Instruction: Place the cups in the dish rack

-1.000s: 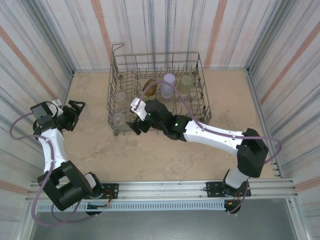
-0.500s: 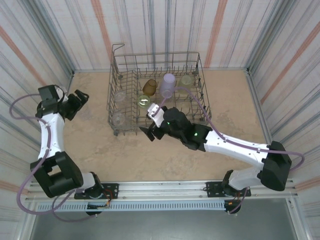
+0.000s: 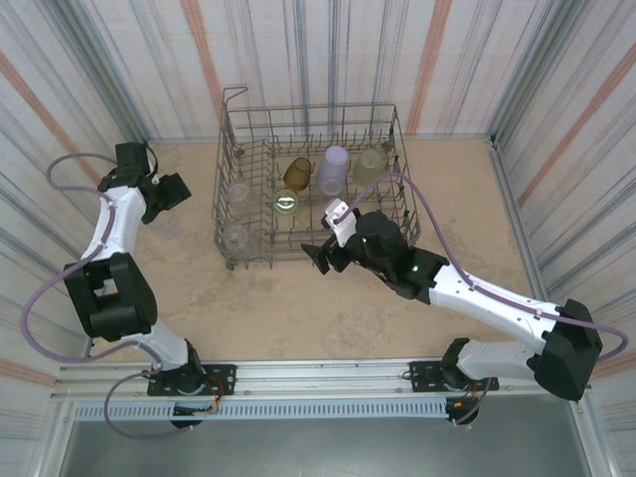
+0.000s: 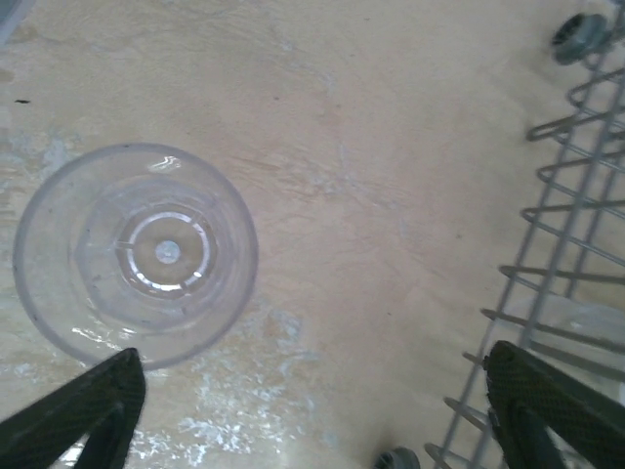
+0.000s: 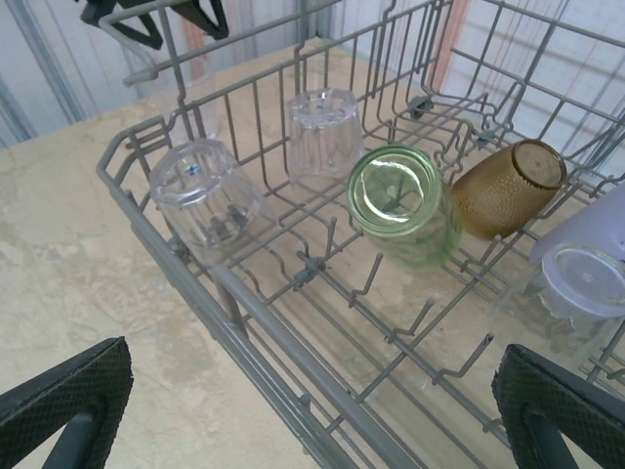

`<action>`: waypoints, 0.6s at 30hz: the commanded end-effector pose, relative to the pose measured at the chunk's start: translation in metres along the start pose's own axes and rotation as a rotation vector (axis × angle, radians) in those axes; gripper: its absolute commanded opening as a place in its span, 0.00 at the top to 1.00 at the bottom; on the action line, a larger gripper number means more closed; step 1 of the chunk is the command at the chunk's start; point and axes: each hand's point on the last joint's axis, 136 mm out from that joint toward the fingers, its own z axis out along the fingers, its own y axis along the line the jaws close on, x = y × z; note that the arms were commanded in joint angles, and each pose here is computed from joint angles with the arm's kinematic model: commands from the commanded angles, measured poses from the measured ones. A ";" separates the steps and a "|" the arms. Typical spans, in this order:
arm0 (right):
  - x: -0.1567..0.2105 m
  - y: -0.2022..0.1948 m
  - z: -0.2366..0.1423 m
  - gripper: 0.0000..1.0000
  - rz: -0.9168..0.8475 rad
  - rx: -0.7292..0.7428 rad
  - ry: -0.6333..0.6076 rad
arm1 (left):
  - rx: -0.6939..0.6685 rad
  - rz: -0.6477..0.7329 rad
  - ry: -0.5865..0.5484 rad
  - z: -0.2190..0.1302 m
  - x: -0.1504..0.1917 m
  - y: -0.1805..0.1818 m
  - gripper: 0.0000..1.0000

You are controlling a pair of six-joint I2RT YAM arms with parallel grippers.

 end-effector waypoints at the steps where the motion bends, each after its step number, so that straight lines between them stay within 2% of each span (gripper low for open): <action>1: -0.004 -0.002 -0.007 0.01 0.042 -0.007 -0.021 | -0.086 0.028 0.015 0.004 -0.005 0.013 0.18; 3: -0.004 -0.002 -0.007 0.01 0.050 -0.005 -0.022 | -0.100 0.036 0.031 0.011 -0.004 0.014 0.26; 11: -0.006 -0.007 -0.011 0.01 0.055 0.009 -0.027 | -0.150 0.034 0.069 0.035 0.006 0.014 0.30; 16: -0.005 -0.013 -0.018 0.01 0.067 0.038 -0.045 | -0.182 0.060 0.098 0.048 0.010 0.013 0.42; 18: -0.007 -0.016 -0.024 0.01 0.074 0.052 -0.070 | -0.227 0.070 0.107 0.051 0.011 0.017 0.43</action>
